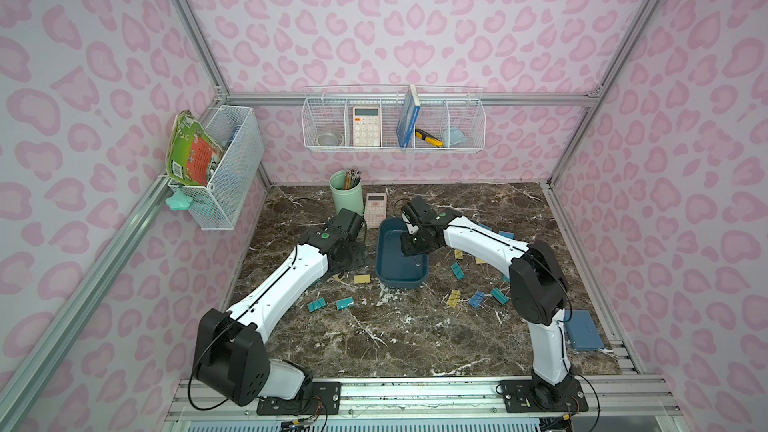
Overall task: Take out the binder clips from the storage box
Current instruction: Pick up the binder clip from the storage box.
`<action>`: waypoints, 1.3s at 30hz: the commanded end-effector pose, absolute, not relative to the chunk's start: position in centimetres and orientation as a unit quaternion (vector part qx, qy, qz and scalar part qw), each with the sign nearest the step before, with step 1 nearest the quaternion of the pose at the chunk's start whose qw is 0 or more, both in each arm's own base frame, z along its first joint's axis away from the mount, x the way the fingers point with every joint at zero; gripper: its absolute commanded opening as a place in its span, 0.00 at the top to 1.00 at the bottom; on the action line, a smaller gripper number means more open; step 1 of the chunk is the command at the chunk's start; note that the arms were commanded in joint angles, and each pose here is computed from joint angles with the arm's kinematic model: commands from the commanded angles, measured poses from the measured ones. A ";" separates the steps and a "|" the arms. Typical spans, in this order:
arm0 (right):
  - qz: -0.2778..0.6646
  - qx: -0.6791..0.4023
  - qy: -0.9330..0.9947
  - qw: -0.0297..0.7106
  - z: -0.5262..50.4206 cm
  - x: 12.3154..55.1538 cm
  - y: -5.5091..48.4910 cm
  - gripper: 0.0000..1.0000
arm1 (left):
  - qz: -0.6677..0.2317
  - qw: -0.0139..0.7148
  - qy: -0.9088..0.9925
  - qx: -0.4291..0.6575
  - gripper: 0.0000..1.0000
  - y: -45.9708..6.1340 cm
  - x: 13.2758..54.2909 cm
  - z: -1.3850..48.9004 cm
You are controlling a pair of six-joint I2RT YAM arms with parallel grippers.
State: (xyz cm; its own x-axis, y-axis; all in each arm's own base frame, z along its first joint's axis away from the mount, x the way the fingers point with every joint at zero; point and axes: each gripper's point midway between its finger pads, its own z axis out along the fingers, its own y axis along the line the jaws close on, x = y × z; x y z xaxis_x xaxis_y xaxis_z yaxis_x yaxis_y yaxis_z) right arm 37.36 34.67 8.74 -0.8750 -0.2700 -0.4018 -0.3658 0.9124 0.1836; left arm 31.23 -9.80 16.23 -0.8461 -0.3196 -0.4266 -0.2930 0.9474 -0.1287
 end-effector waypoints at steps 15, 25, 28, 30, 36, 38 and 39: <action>0.062 -0.162 0.975 0.136 3.4 38.3 33.3 0.68 | -0.026 0.289 0.944 -0.156 0.01 -7.4 29.6 21.5; 0.053 -0.168 0.977 0.121 1.7 38.3 33.6 0.87 | -0.021 0.294 0.943 -0.158 0.01 -6.9 29.1 21.8; 0.053 -0.168 0.976 0.127 2.2 38.4 33.7 1.00 | -0.023 0.294 0.942 -0.158 0.01 -6.9 29.1 21.9; 0.053 -0.170 0.975 0.136 2.9 38.5 33.9 1.00 | -0.023 0.294 0.942 -0.158 0.01 -6.9 29.0 21.9; 0.058 -0.189 0.961 0.194 7.7 38.6 35.2 1.00 | -0.029 0.302 0.939 -0.162 0.01 -7.0 29.2 22.5; 0.059 -0.200 0.953 0.218 9.6 38.3 35.8 1.00 | -0.030 0.308 0.936 -0.167 0.01 -6.9 29.3 22.9; 0.061 -0.206 0.950 0.226 10.3 38.1 36.2 1.00 | -0.031 0.312 0.934 -0.170 0.01 -6.8 29.3 23.3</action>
State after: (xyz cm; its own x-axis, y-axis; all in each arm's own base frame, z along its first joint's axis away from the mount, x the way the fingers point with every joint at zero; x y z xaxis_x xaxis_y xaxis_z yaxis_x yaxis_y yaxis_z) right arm 37.86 35.85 8.37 -0.8507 -0.3415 -0.3996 -0.3961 0.9163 0.0600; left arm 29.43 -7.20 22.63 -0.7606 -0.3256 -0.5617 -0.2829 0.9449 -0.1646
